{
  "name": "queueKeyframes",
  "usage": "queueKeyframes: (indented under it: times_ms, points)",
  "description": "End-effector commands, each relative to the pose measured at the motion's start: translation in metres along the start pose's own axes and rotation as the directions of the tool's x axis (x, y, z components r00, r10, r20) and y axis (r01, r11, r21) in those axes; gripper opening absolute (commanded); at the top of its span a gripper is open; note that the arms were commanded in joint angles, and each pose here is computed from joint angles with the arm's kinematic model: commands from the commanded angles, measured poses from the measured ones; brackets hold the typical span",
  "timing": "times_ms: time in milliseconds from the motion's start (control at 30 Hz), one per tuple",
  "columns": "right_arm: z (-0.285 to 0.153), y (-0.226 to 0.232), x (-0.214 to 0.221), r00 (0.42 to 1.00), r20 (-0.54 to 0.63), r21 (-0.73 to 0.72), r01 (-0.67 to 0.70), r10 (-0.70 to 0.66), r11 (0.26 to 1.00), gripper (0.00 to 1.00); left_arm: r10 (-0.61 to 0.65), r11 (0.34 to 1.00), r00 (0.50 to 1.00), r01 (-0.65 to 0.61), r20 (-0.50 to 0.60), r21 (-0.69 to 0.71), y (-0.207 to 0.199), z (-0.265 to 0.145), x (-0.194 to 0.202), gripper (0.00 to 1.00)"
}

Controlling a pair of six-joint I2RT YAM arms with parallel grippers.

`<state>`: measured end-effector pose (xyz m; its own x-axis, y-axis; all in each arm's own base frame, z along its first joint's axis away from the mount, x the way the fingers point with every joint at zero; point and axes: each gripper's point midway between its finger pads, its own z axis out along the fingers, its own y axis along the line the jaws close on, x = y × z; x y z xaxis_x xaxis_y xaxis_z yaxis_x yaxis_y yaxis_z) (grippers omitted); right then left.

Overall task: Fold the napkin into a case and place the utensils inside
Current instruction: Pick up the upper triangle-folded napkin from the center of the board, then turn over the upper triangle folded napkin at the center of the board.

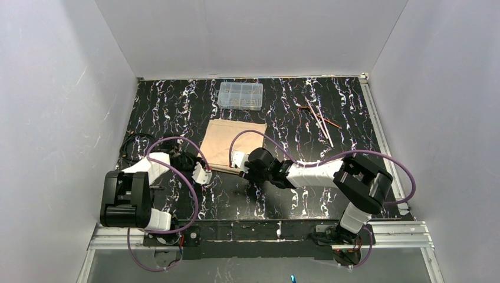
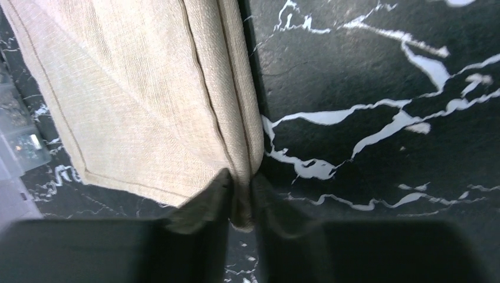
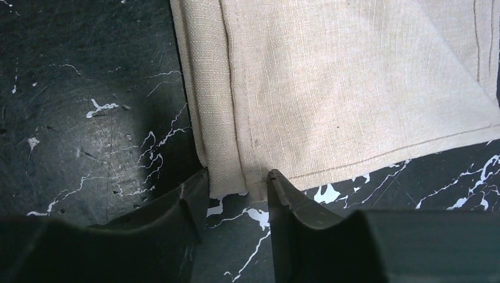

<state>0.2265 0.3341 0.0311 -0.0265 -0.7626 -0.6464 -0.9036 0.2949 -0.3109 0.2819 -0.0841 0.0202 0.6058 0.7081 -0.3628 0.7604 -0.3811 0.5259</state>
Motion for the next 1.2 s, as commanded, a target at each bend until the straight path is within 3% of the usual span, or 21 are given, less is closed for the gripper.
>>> queueKeyframes:
  times_ms: [0,33,167,533,667,967,1167]
  points:
    - [0.005,-0.003,-0.007,0.998,0.027,0.031,-0.053,0.052,0.998,0.46,-0.067,0.994,0.998,0.065,0.019,0.087,-0.031,0.004,-0.010,0.10]
    - [0.005,-0.004,-0.008,0.998,0.026,0.031,-0.061,0.060,0.998,0.43,-0.069,0.994,0.997,0.067,0.016,0.084,-0.030,0.004,-0.010,0.05]
    - [0.004,-0.003,-0.013,0.995,0.028,0.028,-0.100,0.099,0.995,0.33,-0.095,0.992,0.995,0.094,0.006,0.082,-0.026,0.000,-0.010,0.02]
    - [-0.029,0.003,-0.048,0.971,0.030,-0.055,-0.237,0.239,0.970,0.07,-0.245,0.968,0.970,0.244,0.007,0.055,0.002,-0.039,-0.030,0.00]
    - [-0.060,0.016,-0.067,0.955,0.057,-0.124,-0.283,0.292,0.951,0.02,-0.367,0.927,0.929,0.361,0.046,0.105,0.004,-0.070,-0.062,0.00]
    - [-0.162,0.068,-0.106,0.913,0.062,-0.271,-0.374,0.404,0.887,0.01,-0.496,0.857,0.855,0.453,0.153,0.247,-0.037,-0.150,-0.168,0.00]
    - [-0.231,0.066,-0.134,0.831,0.153,-0.315,-0.472,0.535,0.823,0.01,-0.569,0.822,0.779,0.538,0.265,0.184,-0.013,-0.207,-0.229,0.00]
